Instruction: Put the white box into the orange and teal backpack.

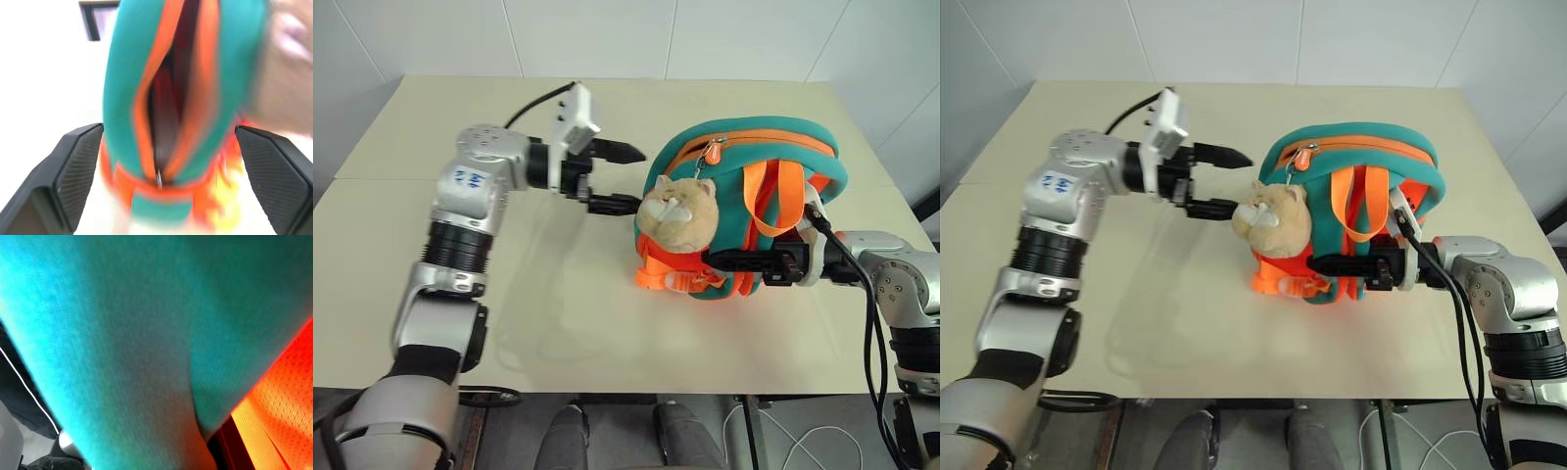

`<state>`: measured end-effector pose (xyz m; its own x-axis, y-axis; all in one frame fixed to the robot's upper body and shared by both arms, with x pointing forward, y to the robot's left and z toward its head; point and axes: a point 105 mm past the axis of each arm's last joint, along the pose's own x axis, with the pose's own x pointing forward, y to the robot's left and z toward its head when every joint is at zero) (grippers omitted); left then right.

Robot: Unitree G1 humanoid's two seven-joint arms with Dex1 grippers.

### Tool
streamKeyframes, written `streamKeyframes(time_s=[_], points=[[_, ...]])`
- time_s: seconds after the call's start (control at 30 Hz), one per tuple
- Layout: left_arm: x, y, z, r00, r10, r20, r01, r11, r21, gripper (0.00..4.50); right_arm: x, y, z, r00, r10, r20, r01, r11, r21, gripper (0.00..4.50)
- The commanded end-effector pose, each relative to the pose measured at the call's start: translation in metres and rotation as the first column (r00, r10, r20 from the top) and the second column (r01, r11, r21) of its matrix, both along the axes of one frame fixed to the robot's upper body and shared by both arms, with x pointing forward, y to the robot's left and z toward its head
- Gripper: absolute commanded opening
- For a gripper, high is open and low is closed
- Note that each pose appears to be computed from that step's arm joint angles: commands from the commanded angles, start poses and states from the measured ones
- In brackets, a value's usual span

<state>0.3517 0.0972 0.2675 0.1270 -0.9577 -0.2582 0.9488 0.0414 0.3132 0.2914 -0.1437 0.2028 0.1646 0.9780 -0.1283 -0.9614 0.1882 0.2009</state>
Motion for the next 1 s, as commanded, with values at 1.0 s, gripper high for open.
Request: streamKeyframes(time_s=[1.0], points=[[-0.041, -0.046, 0.014, 0.983, -0.085, 0.163, 0.118, 0.97, -0.21, 2.74, 0.004, 0.015, 0.006, 0.996, 0.028, 0.09, -0.029, 1.0, 0.001, 0.0]])
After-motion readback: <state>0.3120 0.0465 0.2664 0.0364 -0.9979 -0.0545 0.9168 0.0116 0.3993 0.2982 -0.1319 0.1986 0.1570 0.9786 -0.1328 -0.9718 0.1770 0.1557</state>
